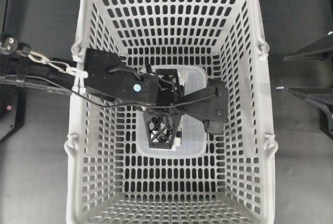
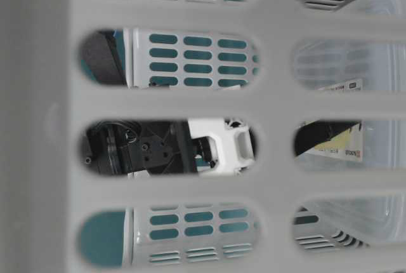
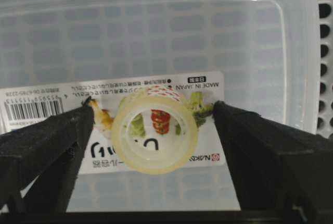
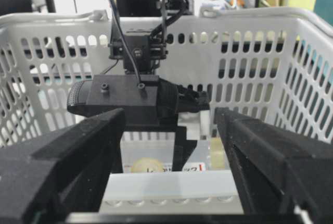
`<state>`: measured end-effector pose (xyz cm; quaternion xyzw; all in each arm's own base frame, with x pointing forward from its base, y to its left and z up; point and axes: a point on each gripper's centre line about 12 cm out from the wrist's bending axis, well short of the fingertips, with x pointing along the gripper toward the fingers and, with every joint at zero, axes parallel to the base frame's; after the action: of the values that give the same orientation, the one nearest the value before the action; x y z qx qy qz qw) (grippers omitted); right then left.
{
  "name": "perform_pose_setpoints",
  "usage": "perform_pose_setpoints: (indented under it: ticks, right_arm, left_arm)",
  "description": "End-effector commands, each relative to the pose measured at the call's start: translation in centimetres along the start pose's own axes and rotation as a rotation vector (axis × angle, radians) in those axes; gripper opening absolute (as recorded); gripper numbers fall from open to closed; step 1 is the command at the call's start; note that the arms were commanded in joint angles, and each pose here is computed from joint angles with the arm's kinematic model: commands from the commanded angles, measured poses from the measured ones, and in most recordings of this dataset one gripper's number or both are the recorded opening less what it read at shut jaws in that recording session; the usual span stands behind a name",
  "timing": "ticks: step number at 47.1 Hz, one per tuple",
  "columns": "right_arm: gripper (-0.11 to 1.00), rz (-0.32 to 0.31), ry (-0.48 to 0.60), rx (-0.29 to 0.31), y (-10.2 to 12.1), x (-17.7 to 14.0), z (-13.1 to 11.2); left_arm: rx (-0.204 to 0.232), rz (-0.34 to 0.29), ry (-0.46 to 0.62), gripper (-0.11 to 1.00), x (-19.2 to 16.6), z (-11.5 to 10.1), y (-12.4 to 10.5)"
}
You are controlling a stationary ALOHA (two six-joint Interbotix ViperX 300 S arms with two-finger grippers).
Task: Pick up the cellophane tape from the shopping basket with the left arm.
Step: 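Lower the open left gripper into the basket around the tape roll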
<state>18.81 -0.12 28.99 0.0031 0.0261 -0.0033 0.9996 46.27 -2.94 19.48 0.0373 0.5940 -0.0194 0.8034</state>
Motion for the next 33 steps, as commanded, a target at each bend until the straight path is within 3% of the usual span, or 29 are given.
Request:
perform_pose_setpoints:
  ticks: [1,8,16,25,33]
  right_arm:
    - [0.69,0.0,-0.011,0.003,0.0,0.2,0.5]
    - [0.69,0.0,-0.008,0.003,0.0,0.2,0.4]
    - [0.69,0.0,-0.006,0.003,0.0,0.2,0.3]
    - [0.69,0.0,-0.005,0.003,0.0,0.1,0.2]
    - [0.69,0.0,-0.005,0.003,0.0,0.1,0.2]
  left_arm:
    - [0.01,0.003,-0.009,0.89,-0.3,0.0,-0.1]
    - [0.011,0.002,-0.002,0.8,-0.3,-0.3,-0.1]
    - [0.015,0.001,-0.002,0.5,-0.3,-0.3,-0.2]
    - [0.018,0.003,-0.039,0.5,-1.7,0.4,-0.2]
    - [0.007,0.007,-0.075,0.5,-5.9,1.2,0.2]
